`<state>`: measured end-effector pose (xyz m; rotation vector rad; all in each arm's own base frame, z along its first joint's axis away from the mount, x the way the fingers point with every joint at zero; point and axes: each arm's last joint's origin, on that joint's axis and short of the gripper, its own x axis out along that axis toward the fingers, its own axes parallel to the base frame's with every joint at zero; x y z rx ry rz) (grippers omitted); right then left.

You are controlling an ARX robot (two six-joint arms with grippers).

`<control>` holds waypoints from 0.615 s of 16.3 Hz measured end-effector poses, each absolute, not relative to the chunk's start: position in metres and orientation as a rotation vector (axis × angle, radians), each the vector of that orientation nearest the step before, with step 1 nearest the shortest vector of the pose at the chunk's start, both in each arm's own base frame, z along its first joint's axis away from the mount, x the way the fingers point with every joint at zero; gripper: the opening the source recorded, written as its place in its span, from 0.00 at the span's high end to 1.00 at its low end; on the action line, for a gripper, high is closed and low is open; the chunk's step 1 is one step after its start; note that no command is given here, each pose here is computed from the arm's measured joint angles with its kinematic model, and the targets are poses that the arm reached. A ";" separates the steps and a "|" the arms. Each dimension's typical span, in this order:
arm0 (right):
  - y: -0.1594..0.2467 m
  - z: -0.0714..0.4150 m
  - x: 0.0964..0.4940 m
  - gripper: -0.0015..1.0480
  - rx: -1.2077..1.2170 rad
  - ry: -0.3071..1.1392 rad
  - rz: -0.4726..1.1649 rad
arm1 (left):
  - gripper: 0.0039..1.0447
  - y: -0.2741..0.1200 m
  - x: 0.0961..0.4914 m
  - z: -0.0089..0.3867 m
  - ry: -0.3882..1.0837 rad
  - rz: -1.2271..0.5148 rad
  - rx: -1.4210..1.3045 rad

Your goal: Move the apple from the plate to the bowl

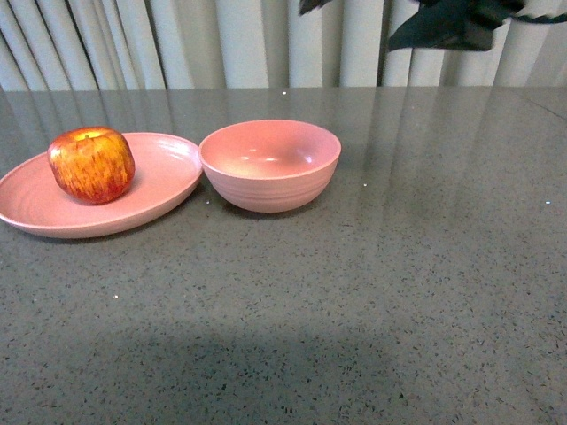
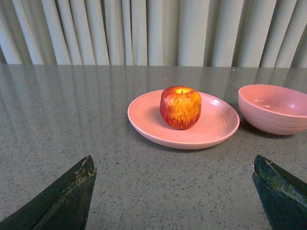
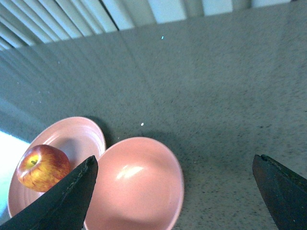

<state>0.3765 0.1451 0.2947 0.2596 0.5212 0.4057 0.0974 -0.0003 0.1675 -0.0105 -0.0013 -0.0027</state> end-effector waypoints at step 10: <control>0.009 0.252 0.178 0.06 0.178 0.114 0.121 | 0.06 0.000 0.097 0.167 -0.001 -0.003 -0.010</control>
